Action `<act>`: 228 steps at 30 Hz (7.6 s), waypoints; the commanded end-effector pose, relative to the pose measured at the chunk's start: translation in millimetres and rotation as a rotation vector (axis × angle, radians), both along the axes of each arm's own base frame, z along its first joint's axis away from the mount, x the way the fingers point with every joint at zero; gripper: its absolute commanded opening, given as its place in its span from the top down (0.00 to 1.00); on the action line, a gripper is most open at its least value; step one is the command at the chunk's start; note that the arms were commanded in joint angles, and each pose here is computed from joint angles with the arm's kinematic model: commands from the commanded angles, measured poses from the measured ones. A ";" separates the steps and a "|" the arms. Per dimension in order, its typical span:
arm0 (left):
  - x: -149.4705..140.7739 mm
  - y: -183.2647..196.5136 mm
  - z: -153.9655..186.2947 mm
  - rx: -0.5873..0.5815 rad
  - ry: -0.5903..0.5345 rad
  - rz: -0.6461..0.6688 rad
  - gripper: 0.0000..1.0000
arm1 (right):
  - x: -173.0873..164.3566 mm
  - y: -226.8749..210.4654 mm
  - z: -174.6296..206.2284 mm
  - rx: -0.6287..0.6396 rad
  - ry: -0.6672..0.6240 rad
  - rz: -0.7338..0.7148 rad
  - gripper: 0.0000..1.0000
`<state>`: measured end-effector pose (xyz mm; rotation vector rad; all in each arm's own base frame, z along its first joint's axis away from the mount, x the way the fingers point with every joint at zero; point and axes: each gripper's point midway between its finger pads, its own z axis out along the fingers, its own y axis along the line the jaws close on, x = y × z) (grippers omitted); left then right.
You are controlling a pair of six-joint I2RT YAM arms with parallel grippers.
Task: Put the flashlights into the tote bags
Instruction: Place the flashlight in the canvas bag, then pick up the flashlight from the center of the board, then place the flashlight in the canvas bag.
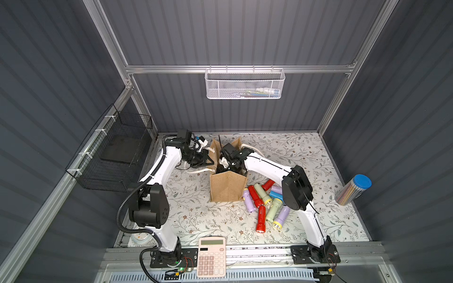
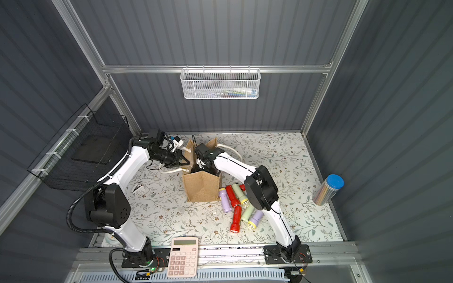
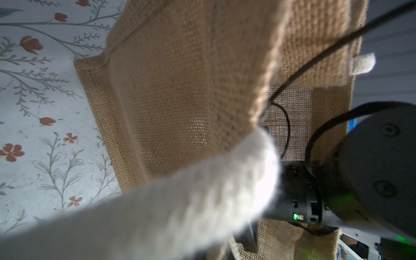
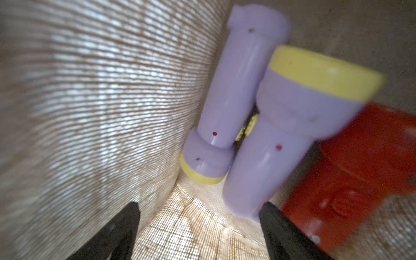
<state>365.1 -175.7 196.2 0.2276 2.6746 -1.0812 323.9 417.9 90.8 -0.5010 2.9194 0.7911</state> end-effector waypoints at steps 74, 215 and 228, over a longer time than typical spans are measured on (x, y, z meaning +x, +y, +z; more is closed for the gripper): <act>6.6 24.3 24.1 0.057 -0.049 0.051 1.00 | -98.7 -147.5 -15.9 -0.139 -0.183 -0.081 0.35; -15.8 -14.1 41.4 0.086 -0.082 0.075 1.00 | 4.1 -7.8 140.3 0.372 -0.316 -0.062 0.88; -11.3 0.0 39.7 0.112 -0.073 0.098 1.00 | 4.3 -18.1 67.9 0.123 -0.237 -0.036 0.91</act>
